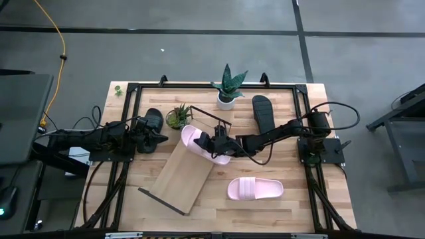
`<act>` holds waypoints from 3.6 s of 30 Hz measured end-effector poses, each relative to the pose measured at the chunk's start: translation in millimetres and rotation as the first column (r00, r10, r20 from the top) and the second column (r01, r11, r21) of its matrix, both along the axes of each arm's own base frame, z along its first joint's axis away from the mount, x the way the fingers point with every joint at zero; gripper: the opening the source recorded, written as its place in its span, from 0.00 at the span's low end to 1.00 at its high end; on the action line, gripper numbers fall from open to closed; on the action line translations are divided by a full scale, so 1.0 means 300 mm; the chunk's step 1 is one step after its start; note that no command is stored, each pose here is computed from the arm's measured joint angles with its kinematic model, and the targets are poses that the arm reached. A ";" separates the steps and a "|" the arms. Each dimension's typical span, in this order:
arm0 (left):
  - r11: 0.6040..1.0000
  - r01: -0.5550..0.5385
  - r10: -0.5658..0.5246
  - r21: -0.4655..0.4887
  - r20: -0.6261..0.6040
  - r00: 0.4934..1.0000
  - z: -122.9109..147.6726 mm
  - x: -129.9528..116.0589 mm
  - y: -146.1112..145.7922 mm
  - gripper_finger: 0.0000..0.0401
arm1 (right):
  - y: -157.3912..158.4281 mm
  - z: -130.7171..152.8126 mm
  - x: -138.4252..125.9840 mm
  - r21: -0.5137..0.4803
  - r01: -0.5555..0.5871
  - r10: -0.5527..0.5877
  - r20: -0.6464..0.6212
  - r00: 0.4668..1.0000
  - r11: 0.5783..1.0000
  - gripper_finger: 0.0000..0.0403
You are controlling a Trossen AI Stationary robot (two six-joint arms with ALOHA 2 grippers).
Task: Pick and place slides into the shelf
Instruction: Put the top pink slide on the shelf
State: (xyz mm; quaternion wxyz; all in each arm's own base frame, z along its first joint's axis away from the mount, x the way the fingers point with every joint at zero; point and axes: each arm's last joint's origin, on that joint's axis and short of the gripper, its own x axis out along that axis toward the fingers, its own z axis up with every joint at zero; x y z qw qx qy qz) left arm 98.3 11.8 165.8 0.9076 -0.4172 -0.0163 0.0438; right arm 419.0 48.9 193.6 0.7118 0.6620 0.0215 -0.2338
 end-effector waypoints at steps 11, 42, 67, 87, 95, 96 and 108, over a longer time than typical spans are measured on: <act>1.000 -0.018 0.018 -0.016 -0.012 1.000 -0.004 0.003 0.002 0.00 | 0.000 -0.001 0.001 0.006 -0.027 0.027 -0.006 1.000 1.000 0.24; 0.991 -0.019 0.000 -0.133 -0.143 0.990 -0.043 0.029 0.004 0.32 | -0.020 0.048 0.024 0.024 -0.020 0.024 -0.162 0.986 0.999 0.24; 0.992 -0.018 0.000 -0.121 -0.144 0.990 -0.043 0.029 0.004 0.32 | -0.039 0.085 0.029 0.052 -0.004 0.018 -0.268 0.963 0.999 0.24; 0.995 -0.010 -0.005 -0.101 -0.146 0.989 -0.044 0.029 0.003 0.32 | -0.044 0.016 0.060 0.096 0.000 0.027 -0.270 0.962 0.995 0.24; 0.995 -0.008 -0.007 -0.101 -0.146 0.989 -0.043 0.029 0.003 0.32 | -0.038 0.008 0.052 0.091 -0.011 0.038 -0.309 0.950 0.996 0.24; 0.995 -0.009 -0.006 -0.101 -0.146 0.989 -0.043 0.029 0.003 0.32 | -0.035 0.006 0.051 0.091 -0.013 0.041 -0.315 0.948 0.996 0.24; 0.995 -0.006 -0.008 -0.101 -0.144 0.989 -0.043 0.029 0.003 0.32 | -0.028 0.040 0.017 0.064 0.011 0.013 -0.360 0.933 0.998 0.24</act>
